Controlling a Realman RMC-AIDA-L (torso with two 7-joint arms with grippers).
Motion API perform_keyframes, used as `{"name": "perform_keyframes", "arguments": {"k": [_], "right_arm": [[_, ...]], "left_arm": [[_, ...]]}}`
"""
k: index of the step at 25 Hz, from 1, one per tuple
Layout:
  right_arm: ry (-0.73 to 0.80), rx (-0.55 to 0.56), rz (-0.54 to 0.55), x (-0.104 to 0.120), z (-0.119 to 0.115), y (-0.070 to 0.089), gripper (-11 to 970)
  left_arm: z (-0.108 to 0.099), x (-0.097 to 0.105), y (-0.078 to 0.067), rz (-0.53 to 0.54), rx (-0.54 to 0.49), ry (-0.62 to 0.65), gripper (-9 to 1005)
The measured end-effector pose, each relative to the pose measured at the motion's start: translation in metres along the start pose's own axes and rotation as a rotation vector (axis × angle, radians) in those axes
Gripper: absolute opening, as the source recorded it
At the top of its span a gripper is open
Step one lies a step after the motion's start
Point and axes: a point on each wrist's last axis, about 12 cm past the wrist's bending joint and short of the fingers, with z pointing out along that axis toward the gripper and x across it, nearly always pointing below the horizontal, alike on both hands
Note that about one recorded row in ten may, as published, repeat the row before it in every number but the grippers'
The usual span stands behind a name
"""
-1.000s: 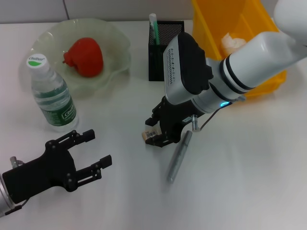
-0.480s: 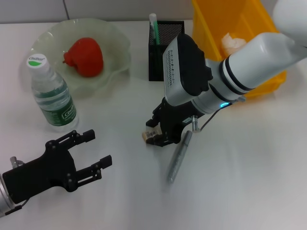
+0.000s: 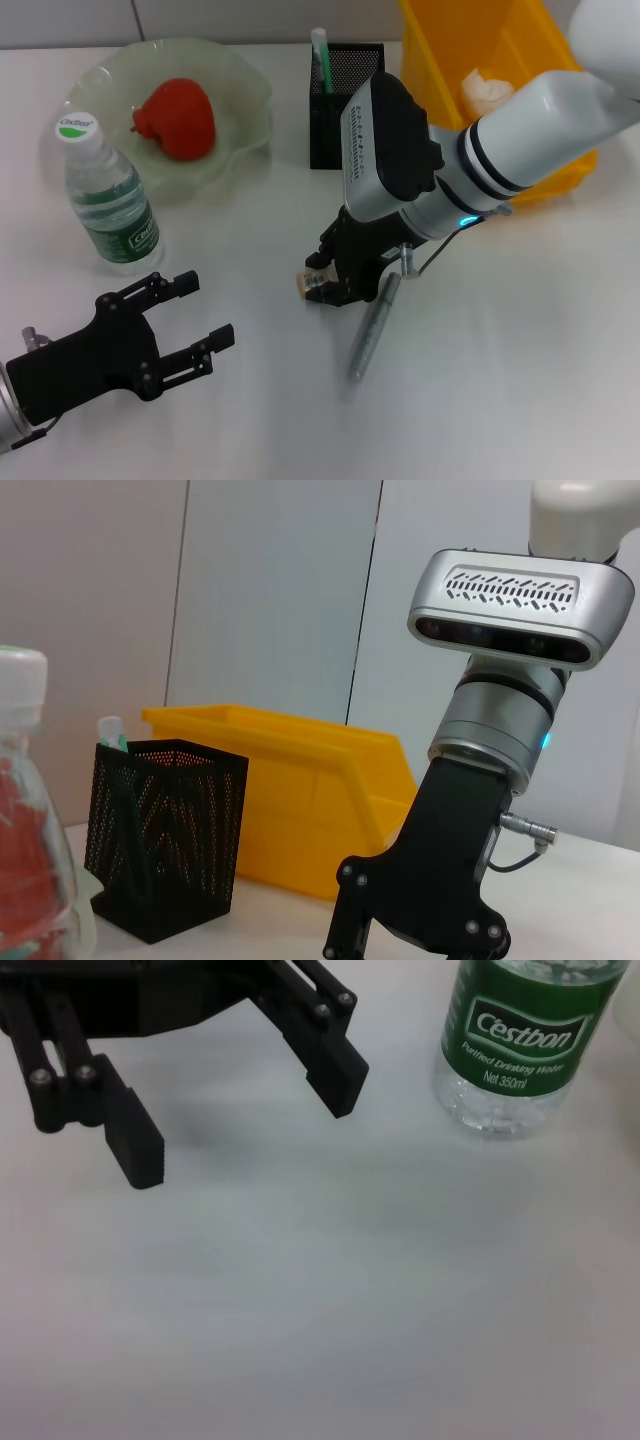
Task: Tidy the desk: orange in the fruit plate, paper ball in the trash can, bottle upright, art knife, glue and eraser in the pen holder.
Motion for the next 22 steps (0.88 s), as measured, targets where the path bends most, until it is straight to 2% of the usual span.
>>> {"name": "perform_keyframes", "arguments": {"k": [6, 9, 17, 22], "right_arm": [[0.01, 0.003, -0.011, 0.0, 0.002, 0.0, 385], [0.009, 0.005, -0.008, 0.0, 0.002, 0.001, 267], [-0.053, -0.011, 0.028, -0.006, -0.001, 0.002, 266], [-0.182, -0.016, 0.095, -0.007, -0.023, 0.0, 282]], "left_arm": [[0.0, 0.0, 0.0, -0.001, 0.0, -0.001, 781], [0.001, 0.0, 0.0, -0.001, 0.001, -0.001, 781], [0.001, 0.0, -0.001, -0.004, 0.003, -0.004, 781], [0.003, 0.0, -0.004, -0.007, 0.013, -0.016, 781]]}}
